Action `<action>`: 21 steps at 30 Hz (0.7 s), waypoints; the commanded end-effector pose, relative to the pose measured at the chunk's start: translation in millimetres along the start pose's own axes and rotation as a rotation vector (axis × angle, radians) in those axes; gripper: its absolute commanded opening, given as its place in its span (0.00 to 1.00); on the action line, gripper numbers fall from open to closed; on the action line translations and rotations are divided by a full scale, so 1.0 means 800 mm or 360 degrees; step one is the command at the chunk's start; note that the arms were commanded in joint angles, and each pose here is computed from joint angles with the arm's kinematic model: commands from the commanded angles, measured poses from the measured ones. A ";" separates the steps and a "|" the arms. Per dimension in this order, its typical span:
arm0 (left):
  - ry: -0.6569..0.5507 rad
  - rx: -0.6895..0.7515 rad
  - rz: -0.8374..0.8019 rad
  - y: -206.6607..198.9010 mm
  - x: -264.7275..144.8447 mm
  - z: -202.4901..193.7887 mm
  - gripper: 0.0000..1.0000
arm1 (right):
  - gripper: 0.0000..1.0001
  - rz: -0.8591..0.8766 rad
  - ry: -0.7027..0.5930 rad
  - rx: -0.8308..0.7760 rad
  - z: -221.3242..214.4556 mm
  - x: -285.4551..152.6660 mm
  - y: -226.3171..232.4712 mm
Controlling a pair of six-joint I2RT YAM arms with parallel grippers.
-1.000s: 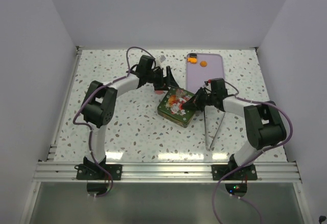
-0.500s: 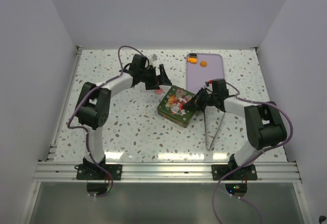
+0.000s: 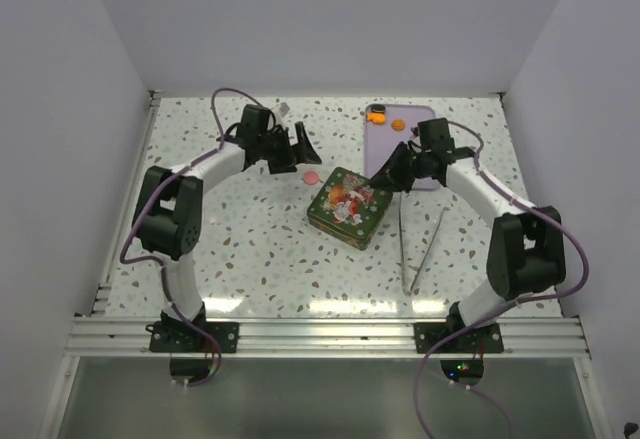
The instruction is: Pack the cookies
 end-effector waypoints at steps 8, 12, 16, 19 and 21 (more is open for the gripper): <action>-0.0253 0.0175 0.0022 -0.024 -0.082 0.018 1.00 | 0.45 0.0280 -0.0427 -0.0482 0.012 -0.154 0.115; -0.0366 0.0277 0.0050 -0.037 -0.115 0.017 1.00 | 0.60 0.0333 -0.0552 -0.0652 -0.011 -0.200 0.126; -0.0531 0.0343 0.0115 -0.037 -0.147 0.010 1.00 | 0.77 0.0289 -0.0682 -0.0754 -0.036 -0.235 0.123; -0.0714 0.0390 0.0132 -0.039 -0.176 -0.001 1.00 | 0.88 0.0238 -0.0790 -0.0814 -0.060 -0.261 0.116; -0.0897 0.0446 0.0114 -0.046 -0.202 -0.005 1.00 | 0.96 0.0226 -0.0866 -0.0854 -0.078 -0.280 0.111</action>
Point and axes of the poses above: each gripper's point midway between its finger pads, its own x axis out along the fingers, its own y axis along the line the jaws close on, z = x × y, the point moved 10 cm from there along -x, back along the fingers, and after that the axes turned 13 degrees about -x, right-handed, at the moved point
